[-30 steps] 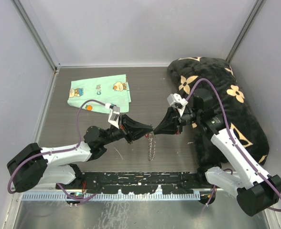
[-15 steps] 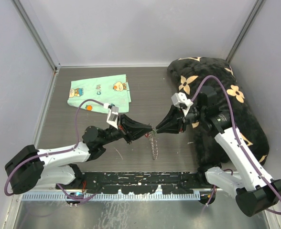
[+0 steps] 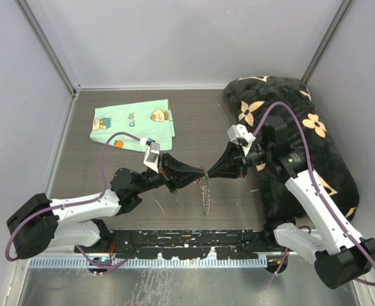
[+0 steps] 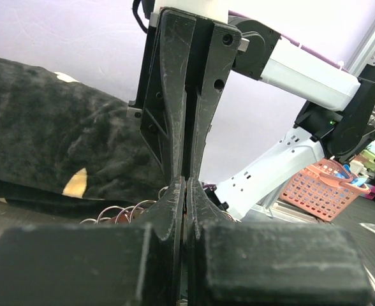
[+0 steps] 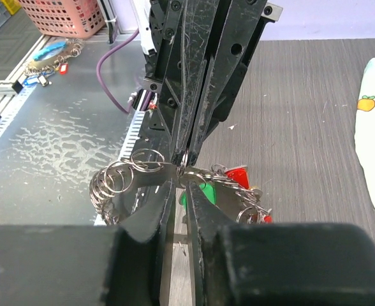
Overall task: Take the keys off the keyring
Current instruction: Remove the key from the keyring.
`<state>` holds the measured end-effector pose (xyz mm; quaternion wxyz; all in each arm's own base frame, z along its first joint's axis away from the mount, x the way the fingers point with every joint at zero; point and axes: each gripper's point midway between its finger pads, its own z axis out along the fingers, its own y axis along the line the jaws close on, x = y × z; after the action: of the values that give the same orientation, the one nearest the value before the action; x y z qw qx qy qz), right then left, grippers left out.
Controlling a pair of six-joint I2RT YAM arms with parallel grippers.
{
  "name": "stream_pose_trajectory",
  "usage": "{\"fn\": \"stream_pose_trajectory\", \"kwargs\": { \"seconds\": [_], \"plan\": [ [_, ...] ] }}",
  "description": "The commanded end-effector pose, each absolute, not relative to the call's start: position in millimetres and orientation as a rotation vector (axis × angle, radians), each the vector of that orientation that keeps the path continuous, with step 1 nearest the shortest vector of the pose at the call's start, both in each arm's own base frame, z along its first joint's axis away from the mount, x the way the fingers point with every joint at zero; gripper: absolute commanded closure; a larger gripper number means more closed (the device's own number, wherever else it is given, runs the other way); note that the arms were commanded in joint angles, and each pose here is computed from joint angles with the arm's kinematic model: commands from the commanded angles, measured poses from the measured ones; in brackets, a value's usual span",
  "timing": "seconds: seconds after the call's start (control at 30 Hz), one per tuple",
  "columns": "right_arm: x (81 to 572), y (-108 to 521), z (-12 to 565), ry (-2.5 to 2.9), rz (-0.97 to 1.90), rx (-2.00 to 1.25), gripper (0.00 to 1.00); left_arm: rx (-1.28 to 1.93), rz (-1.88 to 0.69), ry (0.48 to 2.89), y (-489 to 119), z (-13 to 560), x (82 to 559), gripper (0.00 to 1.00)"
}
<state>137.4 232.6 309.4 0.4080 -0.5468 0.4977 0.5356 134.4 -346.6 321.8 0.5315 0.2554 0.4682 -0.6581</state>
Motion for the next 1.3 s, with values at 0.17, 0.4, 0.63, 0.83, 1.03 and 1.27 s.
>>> {"fn": "stream_pose_trajectory", "kwargs": {
  "seconds": [0.17, 0.4, 0.63, 0.83, 1.03, 1.27],
  "plan": [
    [137.1, 237.7, 310.1, 1.236, 1.360, -1.387, 0.85, 0.603, -1.584, 0.941, -344.2, 367.9, 127.5, 1.00],
    [135.4, 239.6, 310.2, 1.236, 1.374, -1.389, 0.85, 0.599, -1.580, 0.946, -345.9, 366.7, 128.8, 1.00],
    [137.0, 242.4, 307.9, 1.251, 1.368, -1.385, 0.89, 0.594, -1.572, 0.941, -347.9, 368.3, 129.4, 1.00],
    [138.9, 243.9, 306.0, 1.265, 1.362, -1.378, 0.88, 0.588, -1.559, 0.941, -349.0, 368.3, 131.7, 1.00],
    [136.7, 244.2, 307.8, 1.263, 1.388, -1.374, 0.84, 0.583, -1.549, 0.950, -350.1, 366.3, 134.0, 1.00],
    [136.2, 244.8, 308.2, 1.268, 1.407, -1.364, 0.83, 0.577, -1.540, 0.951, -349.3, 365.9, 135.2, 1.00]
  ]
}}
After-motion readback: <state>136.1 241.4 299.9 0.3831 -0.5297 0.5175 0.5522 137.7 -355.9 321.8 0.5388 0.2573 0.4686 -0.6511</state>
